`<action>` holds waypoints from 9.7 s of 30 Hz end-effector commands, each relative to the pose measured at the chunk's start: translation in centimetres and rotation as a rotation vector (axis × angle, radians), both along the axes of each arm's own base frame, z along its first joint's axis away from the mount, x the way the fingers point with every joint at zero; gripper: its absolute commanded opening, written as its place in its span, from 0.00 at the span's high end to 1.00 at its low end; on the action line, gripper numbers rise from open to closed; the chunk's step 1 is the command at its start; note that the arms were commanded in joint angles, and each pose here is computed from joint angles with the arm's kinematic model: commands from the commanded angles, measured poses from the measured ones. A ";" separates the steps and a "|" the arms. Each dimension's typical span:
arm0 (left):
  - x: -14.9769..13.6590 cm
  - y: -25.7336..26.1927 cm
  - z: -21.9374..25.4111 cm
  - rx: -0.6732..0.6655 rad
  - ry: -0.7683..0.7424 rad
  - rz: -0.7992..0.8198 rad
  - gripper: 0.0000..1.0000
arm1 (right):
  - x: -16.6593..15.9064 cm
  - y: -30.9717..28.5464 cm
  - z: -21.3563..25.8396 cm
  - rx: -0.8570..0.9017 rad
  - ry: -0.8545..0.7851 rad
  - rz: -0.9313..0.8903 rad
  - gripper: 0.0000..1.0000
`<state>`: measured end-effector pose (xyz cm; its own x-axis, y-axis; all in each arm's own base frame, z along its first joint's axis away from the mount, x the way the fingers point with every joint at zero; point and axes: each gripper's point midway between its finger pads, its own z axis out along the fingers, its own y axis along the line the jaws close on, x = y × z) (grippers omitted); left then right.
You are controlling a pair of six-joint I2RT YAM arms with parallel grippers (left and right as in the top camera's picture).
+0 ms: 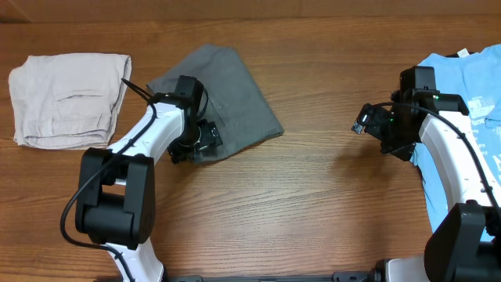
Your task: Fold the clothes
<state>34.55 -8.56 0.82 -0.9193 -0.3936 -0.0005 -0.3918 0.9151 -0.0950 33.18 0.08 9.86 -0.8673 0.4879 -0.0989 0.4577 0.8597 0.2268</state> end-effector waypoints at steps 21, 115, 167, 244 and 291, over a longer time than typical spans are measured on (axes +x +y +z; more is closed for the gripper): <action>1.6 1.0 2.6 -0.107 -0.064 0.040 0.00 | 0.3 -0.2 0.4 -0.011 -0.015 0.000 0.00; 14.9 11.2 27.2 0.233 -0.694 -0.036 0.96 | 0.3 -0.2 0.4 -0.011 -0.014 0.000 0.00; 16.4 40.4 22.5 0.253 -0.838 0.155 0.96 | 0.3 -0.2 0.4 -0.011 -0.015 0.000 0.00; 14.8 29.8 12.6 -0.420 -0.687 0.340 0.61 | 0.3 -0.2 0.4 -0.011 -0.015 0.000 0.00; 6.5 34.9 6.0 0.336 -0.437 0.265 0.49 | 0.3 -0.2 0.4 -0.011 -0.015 0.000 0.00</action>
